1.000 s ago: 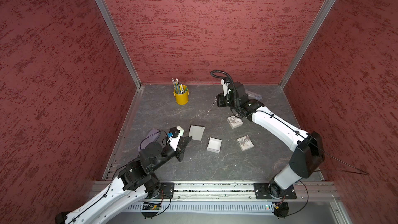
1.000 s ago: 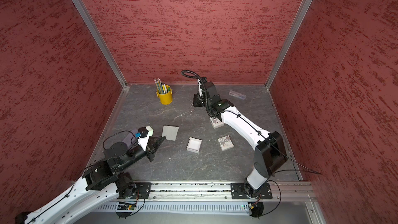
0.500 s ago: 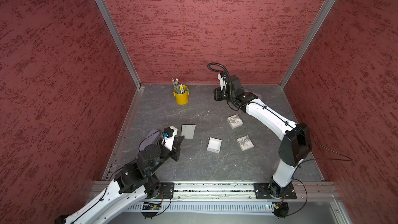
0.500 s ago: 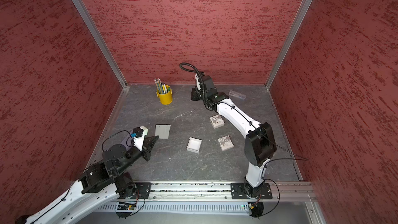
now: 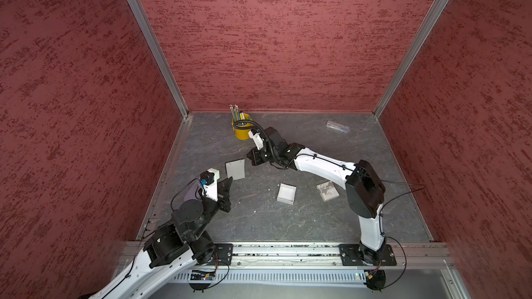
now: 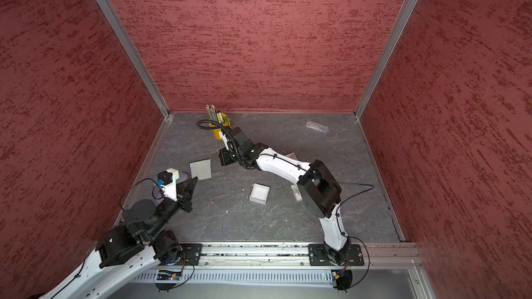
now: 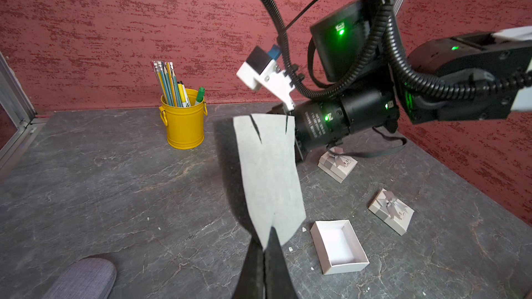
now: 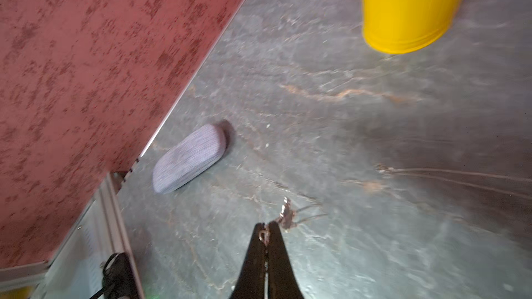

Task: Take the necklace out of the lift-off lid jewelry box
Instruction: Place the necklace at the center of the board.

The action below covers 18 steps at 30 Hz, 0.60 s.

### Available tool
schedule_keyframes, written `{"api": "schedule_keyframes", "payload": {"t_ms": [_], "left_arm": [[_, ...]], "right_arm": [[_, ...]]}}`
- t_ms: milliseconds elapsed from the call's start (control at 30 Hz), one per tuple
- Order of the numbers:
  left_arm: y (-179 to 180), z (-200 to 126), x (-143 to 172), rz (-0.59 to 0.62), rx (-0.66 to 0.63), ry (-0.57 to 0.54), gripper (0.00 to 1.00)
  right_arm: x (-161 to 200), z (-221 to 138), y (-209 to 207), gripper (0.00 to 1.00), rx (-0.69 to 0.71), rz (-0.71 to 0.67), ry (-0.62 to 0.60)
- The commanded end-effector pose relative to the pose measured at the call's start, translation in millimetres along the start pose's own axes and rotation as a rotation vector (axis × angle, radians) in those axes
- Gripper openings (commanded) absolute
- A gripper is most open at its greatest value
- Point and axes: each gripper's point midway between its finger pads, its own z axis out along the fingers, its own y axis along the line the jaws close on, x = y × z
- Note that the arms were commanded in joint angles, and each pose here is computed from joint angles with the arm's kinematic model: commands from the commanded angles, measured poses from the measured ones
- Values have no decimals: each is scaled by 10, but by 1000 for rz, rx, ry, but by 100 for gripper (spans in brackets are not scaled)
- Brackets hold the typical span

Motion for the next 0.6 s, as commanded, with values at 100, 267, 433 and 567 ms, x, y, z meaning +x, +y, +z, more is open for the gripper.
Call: {"api": "schedule_keyframes", "payload": {"t_ms": [100,267,433,567], "left_arm": [[23,95,167,-20,-25,46,0],[-63,212,253,-23,-2,75,0],[-172,354,328,-20,24,109,0],[-253,466,393,-22,46,134,0]], "right_arm": [[40,99,-126,0,-6,24,-1],[100,-39,-621,0,115,63,1],[190,-217,-1132,0,210,100,-2],[274,-307,-1499,0,287,116,11]]}}
